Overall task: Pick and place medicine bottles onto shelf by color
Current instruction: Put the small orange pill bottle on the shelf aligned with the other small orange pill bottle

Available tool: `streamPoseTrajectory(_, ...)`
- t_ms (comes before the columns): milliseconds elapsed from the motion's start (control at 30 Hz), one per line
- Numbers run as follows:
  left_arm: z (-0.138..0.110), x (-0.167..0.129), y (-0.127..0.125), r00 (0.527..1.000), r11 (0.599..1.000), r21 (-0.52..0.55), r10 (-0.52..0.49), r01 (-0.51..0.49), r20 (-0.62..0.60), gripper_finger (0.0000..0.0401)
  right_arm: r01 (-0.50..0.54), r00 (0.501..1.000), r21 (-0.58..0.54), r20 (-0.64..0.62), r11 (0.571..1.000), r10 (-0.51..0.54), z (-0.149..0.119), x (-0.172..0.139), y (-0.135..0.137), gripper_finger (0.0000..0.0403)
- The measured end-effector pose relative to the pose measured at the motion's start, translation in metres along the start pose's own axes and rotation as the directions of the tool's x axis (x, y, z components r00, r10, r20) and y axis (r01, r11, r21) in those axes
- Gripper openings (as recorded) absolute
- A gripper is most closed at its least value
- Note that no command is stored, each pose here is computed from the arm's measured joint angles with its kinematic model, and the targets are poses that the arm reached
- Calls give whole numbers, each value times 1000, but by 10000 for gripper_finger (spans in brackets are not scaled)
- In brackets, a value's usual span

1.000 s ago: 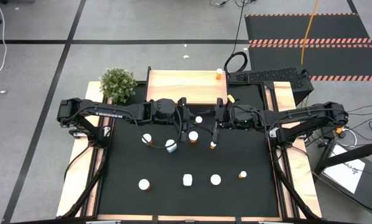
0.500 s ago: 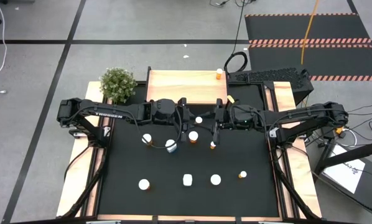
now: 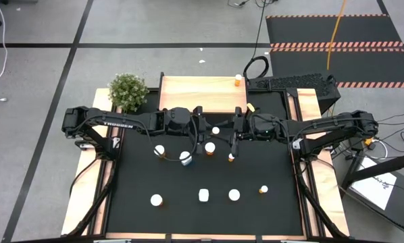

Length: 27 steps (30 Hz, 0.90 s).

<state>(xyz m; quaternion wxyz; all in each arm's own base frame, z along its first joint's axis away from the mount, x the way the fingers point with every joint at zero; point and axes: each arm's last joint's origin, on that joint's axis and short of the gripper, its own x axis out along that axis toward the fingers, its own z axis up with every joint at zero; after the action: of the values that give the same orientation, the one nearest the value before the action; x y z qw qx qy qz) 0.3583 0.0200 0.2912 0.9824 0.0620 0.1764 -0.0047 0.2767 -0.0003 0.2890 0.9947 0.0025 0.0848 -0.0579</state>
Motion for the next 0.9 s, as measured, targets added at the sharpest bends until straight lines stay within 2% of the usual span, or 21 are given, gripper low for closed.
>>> streamPoseTrajectory(500,0,0,0,1000,1000,-1,0,0,-1,113,0,1000,-2,2,1000,0,0,0,0,120)
streamPoseTrajectory(900,0,0,-1,1000,1000,-10,10,-10,-3,117,-1,1000,-9,2,1000,1,0,0,0,120)
